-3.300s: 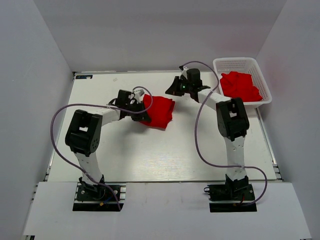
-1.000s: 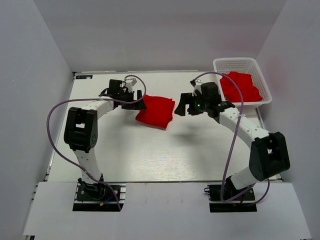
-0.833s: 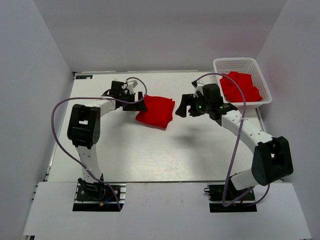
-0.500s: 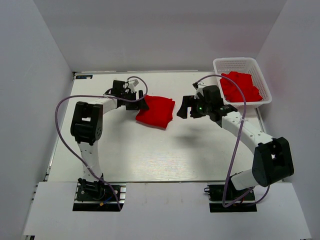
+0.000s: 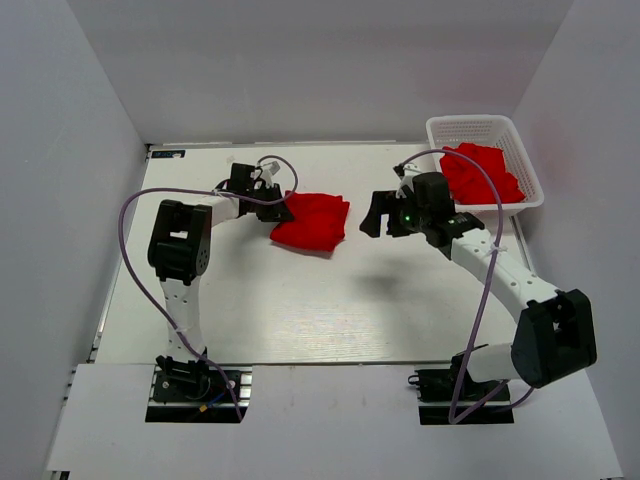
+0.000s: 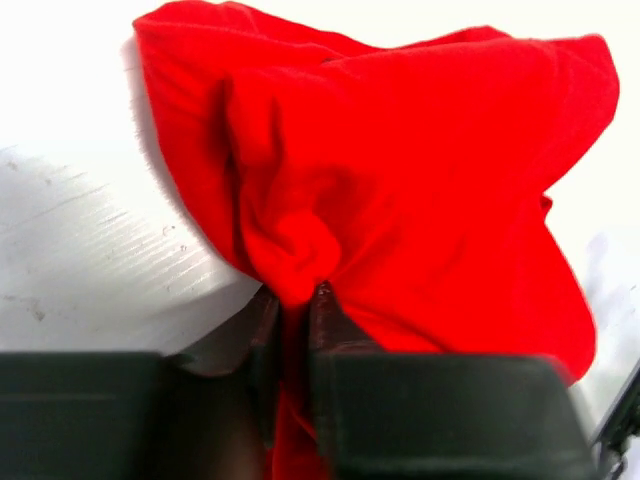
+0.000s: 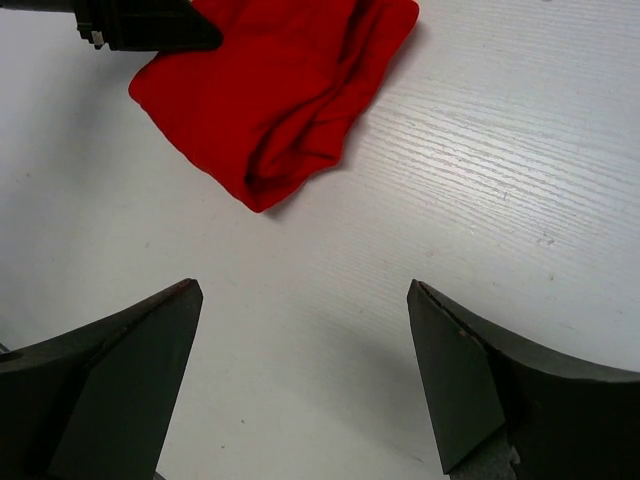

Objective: Fold and stack the t-shirts
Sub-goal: Smooth out wrinkles on the folded tshirt, then put the neatly folded tshirt into the corner of the board with the left arm

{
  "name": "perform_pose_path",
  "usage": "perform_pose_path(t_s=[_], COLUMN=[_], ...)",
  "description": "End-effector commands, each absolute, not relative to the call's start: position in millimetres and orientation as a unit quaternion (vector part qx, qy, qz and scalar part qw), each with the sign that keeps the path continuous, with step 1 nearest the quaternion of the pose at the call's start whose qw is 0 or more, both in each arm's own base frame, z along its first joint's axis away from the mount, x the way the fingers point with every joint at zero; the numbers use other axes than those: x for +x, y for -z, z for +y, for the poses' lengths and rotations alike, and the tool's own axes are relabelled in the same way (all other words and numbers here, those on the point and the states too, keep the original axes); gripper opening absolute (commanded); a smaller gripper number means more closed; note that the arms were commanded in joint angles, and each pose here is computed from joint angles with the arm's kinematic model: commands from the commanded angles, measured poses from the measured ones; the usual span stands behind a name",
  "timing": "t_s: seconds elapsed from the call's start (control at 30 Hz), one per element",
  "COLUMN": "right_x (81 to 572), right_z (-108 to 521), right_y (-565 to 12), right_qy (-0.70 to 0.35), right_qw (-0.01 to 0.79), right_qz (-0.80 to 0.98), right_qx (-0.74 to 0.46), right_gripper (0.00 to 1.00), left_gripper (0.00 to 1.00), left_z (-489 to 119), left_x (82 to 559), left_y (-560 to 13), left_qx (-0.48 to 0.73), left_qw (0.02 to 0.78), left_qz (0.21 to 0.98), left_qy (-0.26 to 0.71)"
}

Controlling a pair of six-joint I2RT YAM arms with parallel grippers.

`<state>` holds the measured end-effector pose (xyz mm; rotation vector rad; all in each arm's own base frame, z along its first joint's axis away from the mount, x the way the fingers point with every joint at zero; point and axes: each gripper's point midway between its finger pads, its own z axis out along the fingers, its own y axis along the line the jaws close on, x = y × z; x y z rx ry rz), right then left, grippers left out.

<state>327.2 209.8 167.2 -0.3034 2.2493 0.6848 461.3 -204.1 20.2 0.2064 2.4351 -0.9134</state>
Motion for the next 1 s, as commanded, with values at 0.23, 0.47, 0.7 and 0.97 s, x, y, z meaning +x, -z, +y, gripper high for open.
perform_pose_path(t_s=[0.23,0.47,0.7,0.97], right_x=[319,317,319,325], right_z=[191,190,191,197], right_y=[-181,-178,-184,-187], right_qy=[-0.246,-0.245,-0.244,-0.252], right_qw=[0.400,0.395,0.398,0.393], right_qz=[0.877,0.880,0.878,0.877], right_qx=[-0.098,-0.098,-0.102,-0.112], right_gripper=[0.89,0.89,0.89,0.89], left_gripper=[0.00,0.00,0.00,0.00], left_z=[-185,-153,-82,18], left_x=[464,515,556,590], left_y=[-3,-71,-127,-133], left_qx=[0.036,0.022,0.023,-0.002], left_qw=[0.255,0.343,0.402,0.412], left_qz=[0.918,0.887,0.870,0.886], left_qy=[0.300,0.308,0.284,0.214])
